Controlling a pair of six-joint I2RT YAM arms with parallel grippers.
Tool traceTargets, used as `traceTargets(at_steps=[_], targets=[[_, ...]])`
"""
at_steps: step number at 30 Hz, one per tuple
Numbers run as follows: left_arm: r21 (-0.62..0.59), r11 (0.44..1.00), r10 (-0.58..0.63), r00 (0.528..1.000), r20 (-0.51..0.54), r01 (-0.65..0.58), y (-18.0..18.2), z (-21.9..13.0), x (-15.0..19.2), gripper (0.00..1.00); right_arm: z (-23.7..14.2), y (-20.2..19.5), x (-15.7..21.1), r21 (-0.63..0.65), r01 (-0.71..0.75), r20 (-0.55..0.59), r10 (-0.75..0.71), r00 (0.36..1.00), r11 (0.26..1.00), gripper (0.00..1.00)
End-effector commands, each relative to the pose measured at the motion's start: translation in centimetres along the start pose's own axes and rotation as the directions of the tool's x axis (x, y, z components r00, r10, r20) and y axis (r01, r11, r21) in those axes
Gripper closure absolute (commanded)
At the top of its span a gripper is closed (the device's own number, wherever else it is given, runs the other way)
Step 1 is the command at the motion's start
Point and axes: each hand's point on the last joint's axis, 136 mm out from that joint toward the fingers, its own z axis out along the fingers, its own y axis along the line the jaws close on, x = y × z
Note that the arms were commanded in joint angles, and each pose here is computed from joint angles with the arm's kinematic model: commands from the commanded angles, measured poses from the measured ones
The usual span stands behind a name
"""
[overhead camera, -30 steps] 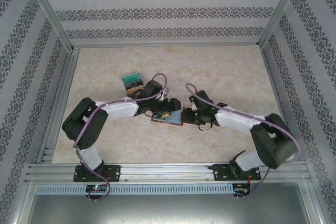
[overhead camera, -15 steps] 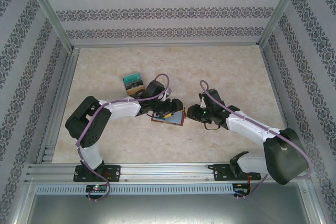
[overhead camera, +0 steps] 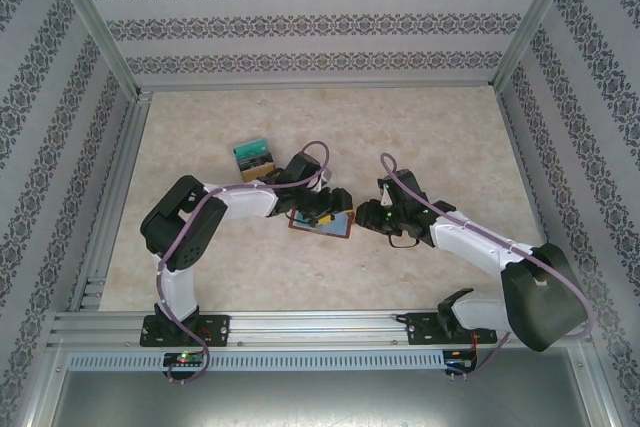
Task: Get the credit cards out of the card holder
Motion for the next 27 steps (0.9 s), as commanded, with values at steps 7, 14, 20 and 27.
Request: traceTargets(at_steps=[7,14,20,27], targets=[[-0.007,1.000,0.026,0.995,0.095,-0.025,-0.9,-5.0,-1.9,0.27,0.7,4.2,-0.2,-0.091,0.034,-0.034,-0.038,0.999,0.995,0.69],[-0.047,0.998,-0.029,0.988,0.155,0.037,2.4,-7.6,-2.4,0.33,2.9,6.7,-0.1,-0.124,0.033,-0.093,-0.045,0.995,0.992,0.72],[-0.109,0.992,-0.048,0.985,0.164,0.067,5.5,-9.1,-2.4,0.74,5.3,7.3,-0.2,-0.141,-0.006,-0.150,-0.015,0.989,0.990,0.74],[-0.176,0.981,-0.060,0.991,0.118,0.081,7.8,-7.8,-2.0,0.96,7.4,7.7,-0.5,-0.140,-0.036,-0.193,0.008,0.981,0.990,0.78]])
